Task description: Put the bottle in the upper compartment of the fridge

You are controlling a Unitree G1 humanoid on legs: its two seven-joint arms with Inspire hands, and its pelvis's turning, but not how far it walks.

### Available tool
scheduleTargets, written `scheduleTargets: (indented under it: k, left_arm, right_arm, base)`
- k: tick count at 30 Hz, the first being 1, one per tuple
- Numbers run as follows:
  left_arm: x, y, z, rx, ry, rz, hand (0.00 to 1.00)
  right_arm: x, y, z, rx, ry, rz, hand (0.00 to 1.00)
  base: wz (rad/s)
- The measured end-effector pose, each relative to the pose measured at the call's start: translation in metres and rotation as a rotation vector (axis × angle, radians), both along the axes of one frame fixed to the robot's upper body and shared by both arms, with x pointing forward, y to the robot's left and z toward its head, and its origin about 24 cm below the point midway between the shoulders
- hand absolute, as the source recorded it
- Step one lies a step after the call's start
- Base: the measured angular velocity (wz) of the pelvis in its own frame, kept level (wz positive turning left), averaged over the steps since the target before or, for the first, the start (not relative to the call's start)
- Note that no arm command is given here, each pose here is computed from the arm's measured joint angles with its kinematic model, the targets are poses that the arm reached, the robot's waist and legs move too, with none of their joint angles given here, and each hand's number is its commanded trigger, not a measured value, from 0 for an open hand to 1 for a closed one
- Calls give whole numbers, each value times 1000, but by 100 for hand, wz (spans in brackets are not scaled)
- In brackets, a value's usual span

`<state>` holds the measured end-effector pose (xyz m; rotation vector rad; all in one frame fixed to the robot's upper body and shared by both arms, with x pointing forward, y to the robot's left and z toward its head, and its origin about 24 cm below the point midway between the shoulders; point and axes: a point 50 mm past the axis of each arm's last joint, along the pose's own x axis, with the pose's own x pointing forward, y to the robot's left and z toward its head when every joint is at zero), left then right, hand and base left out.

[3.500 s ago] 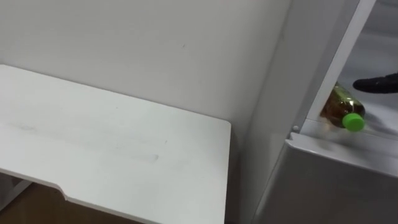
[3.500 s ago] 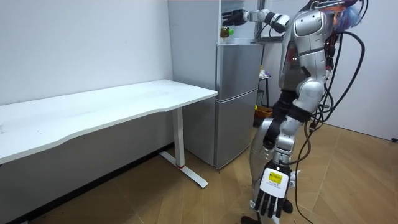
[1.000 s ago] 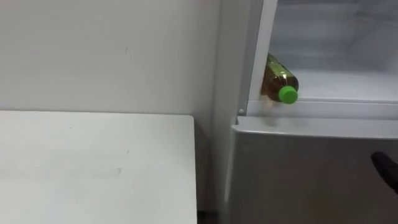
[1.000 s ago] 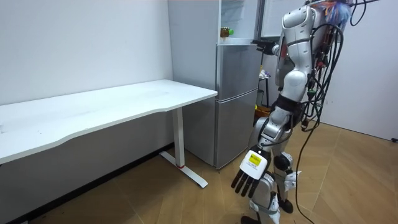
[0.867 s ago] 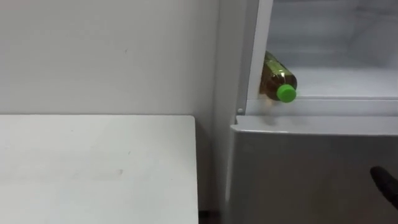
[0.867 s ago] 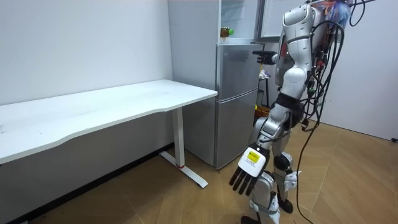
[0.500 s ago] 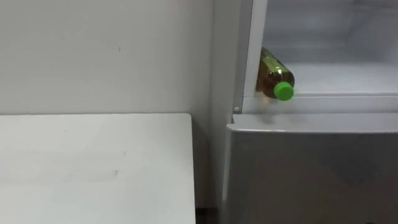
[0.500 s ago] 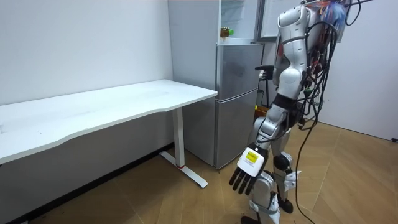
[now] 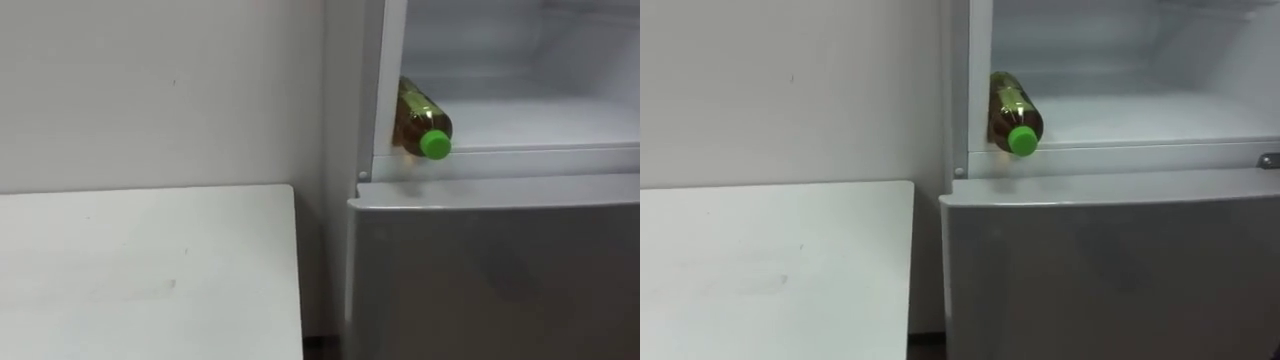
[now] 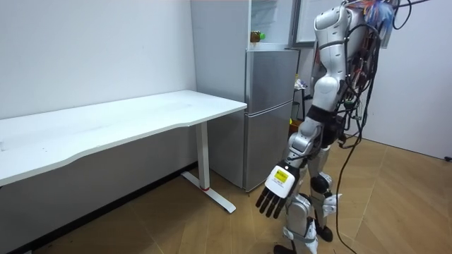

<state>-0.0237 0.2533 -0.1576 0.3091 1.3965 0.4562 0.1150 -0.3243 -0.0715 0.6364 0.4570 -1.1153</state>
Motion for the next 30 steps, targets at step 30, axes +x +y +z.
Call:
scheduleTargets:
  k: [30]
  left_arm:
    - [-1, 29, 12, 36, -78, 130, 0]
  right_arm:
    - [-14, -102, 59, 81, -209, -711, 0]
  base:
    - [0]
